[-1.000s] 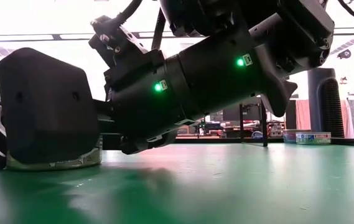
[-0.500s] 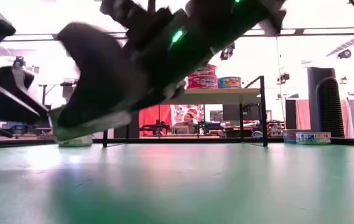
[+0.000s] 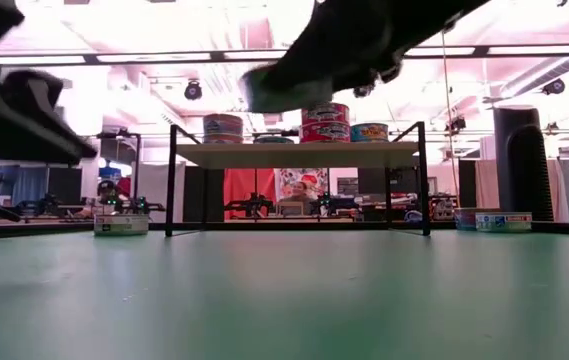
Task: Stack canned seafood by type on shelf
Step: Put the green tuna can on the shelf
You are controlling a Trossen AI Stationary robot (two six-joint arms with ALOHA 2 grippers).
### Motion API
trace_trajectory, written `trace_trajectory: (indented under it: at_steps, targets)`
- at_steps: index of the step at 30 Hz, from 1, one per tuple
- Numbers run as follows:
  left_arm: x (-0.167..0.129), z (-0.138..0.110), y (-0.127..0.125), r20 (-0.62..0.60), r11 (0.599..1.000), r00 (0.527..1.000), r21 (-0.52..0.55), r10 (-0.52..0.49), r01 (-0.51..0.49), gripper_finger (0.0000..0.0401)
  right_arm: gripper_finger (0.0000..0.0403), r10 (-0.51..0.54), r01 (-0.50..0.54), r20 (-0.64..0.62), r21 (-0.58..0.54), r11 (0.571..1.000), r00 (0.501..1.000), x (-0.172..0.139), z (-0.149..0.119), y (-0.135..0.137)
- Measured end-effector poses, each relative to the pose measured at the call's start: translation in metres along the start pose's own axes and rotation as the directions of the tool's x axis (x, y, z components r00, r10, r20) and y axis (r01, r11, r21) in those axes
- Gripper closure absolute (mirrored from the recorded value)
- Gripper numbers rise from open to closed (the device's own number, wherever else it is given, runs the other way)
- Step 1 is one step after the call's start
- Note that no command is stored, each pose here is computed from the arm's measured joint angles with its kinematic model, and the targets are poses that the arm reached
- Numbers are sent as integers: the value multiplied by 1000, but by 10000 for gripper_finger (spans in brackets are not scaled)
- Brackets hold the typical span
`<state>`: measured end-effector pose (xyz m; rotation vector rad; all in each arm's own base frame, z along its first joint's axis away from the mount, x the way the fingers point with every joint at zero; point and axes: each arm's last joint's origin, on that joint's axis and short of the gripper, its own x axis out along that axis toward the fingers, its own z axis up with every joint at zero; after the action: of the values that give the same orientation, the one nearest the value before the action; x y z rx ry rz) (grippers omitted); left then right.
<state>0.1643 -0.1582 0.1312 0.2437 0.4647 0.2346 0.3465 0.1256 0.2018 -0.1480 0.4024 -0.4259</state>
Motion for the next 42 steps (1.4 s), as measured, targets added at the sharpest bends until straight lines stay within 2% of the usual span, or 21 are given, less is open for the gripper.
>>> trace_trajectory:
  at_steps: [4,7,9,11,16,21,24,29,32,35,42]
  targets:
    - [11,-6,9,-62,999,997,16,43,-42,294,32,-40,40,12,27,999,999,-21,7,-36]
    - [26,-6,22,-106,997,991,5,82,-82,301,32,-74,73,-28,-12,997,997,-36,15,-63]
    - [39,-3,32,-128,996,988,1,88,-89,302,32,-132,130,-54,-32,991,990,-46,21,-84]
    - [53,2,43,-128,997,989,2,76,-76,302,32,-195,192,-81,-49,980,977,-53,25,-105]
    - [85,19,76,-73,1000,997,10,-27,27,302,32,-307,302,-150,-54,952,940,-72,30,-146]
    - [103,22,109,-59,999,997,1,41,-41,287,32,-420,420,-234,-54,906,877,-82,22,-175]
    - [107,23,121,-52,998,997,8,60,-60,273,32,-436,442,-245,-33,896,866,-82,23,-184]
    - [112,32,131,35,1000,999,5,2,-2,245,32,-418,429,-266,-17,903,869,-70,25,-199]
    - [112,41,137,68,998,997,53,19,-23,229,32,-387,405,-290,0,915,875,-66,28,-209]
    - [108,56,143,109,991,993,121,37,-50,215,32,-379,392,-309,-20,920,873,-65,32,-217]
    - [90,99,158,211,979,977,192,28,-69,194,32,-349,361,-347,-32,932,871,-60,29,-229]
